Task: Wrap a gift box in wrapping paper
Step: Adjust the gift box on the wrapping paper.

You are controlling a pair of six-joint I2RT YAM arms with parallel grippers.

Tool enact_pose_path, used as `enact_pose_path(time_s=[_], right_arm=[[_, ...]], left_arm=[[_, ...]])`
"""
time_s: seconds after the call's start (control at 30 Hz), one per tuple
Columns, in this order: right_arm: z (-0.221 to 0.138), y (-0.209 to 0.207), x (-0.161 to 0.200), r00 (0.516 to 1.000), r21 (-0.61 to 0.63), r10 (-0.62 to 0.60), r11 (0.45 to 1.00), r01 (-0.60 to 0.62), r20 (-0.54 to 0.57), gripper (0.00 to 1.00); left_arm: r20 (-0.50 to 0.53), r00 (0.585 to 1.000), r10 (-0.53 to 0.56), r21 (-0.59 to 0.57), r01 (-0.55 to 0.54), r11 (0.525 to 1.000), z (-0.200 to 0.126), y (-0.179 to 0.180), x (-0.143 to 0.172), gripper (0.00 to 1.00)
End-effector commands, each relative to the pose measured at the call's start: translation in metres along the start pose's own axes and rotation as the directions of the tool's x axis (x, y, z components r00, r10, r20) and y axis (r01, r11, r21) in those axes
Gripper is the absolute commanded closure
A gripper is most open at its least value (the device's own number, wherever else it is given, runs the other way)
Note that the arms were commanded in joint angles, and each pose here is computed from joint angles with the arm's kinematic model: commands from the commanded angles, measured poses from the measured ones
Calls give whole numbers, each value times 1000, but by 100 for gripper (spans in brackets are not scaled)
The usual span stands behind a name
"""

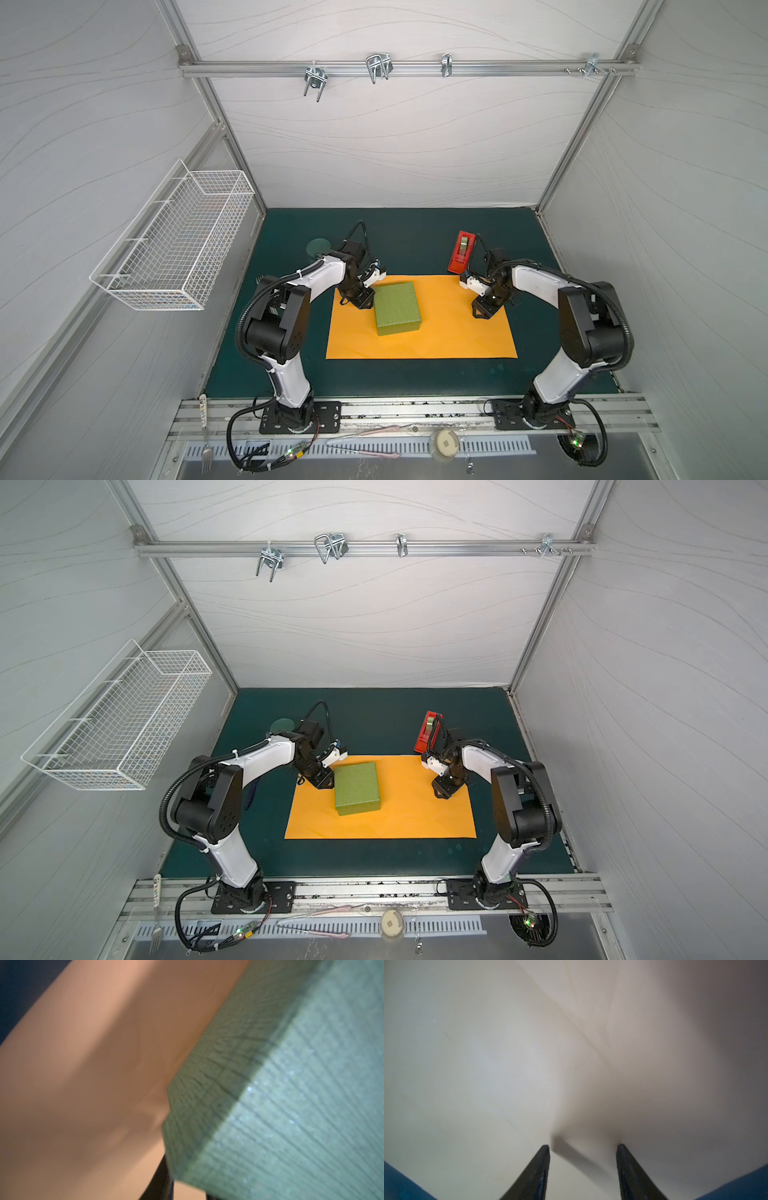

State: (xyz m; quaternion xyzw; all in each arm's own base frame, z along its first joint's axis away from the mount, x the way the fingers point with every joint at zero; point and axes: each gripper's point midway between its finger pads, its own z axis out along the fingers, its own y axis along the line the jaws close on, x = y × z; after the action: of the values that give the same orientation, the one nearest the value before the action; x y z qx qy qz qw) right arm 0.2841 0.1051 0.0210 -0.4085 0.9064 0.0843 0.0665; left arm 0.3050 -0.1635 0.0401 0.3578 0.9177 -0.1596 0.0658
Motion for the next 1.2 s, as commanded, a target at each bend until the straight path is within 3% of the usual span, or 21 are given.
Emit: enact_pose_path(time_s=[0.0, 0.3, 0.47, 0.7, 1.17], right_arm=[[9, 6, 8, 999, -30, 6, 1000, -7, -31, 47], [9, 6, 6, 1000, -34, 12, 999, -13, -29, 48], [4, 5, 0, 1000, -35, 19, 999, -19, -11, 48], [-9, 6, -9, 999, -43, 30, 999, -29, 25, 47], [-44, -14, -7, 975, -75, 180, 982, -171, 128, 44]], left_arm=[[47, 999, 4, 27, -5, 1000, -1, -7, -23, 73], [54, 998, 9, 48, -12, 999, 9, -30, -40, 70], [59, 997, -44, 67, 40, 997, 12, -33, -45, 67], [31, 998, -50, 95, 47, 994, 15, -41, -32, 62], [15, 998, -67, 145, 64, 987, 21, -53, -34, 61]])
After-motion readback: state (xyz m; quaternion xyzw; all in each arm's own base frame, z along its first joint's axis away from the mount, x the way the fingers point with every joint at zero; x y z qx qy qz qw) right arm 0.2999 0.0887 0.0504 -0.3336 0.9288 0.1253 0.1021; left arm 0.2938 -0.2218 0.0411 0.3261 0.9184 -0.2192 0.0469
